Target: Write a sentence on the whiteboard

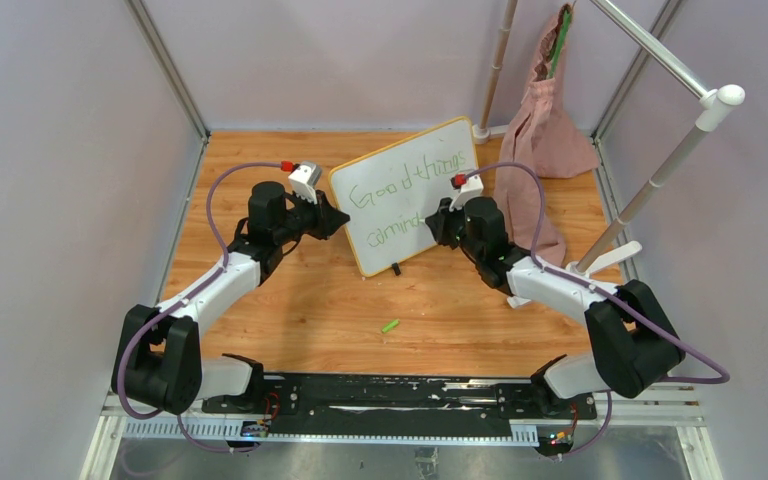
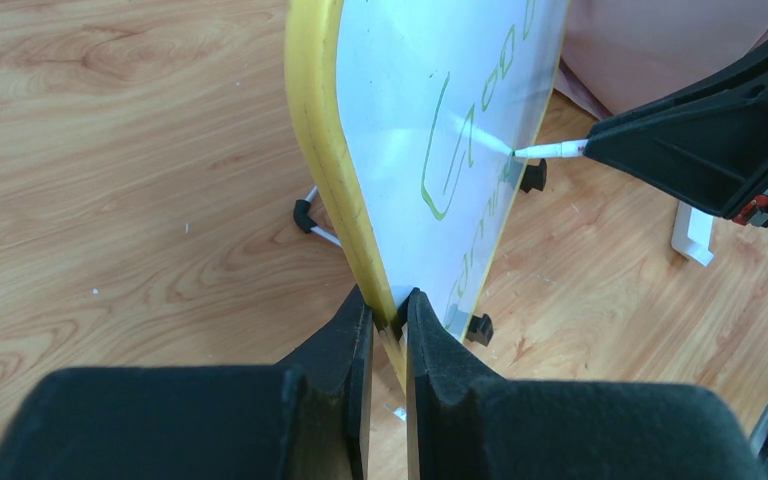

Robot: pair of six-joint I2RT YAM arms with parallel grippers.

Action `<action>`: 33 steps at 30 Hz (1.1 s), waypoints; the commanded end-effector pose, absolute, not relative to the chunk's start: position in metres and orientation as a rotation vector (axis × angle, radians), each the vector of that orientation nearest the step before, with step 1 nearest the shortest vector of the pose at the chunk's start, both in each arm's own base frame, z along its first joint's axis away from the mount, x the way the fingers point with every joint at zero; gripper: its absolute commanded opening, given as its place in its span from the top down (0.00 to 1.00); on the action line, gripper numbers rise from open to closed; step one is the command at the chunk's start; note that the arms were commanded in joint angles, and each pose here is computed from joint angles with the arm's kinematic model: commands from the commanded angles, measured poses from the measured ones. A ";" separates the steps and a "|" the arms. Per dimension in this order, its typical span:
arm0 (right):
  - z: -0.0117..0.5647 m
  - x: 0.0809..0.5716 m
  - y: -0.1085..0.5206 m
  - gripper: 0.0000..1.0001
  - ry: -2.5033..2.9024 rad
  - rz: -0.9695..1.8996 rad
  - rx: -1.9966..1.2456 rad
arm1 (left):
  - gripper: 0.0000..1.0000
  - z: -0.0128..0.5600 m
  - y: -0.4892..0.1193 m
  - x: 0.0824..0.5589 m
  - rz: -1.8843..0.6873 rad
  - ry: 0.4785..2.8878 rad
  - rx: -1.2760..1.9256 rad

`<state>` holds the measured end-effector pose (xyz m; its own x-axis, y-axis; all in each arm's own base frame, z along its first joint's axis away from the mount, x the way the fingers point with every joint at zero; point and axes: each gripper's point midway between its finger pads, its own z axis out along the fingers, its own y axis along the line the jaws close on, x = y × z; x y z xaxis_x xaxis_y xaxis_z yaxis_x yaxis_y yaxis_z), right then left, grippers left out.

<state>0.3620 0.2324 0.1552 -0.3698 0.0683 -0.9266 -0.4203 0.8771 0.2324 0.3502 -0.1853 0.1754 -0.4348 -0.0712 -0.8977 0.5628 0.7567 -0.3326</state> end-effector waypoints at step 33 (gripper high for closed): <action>0.125 0.339 0.244 1.00 1.957 0.559 -0.279 | 1.00 0.171 -0.175 0.354 -0.634 1.893 0.423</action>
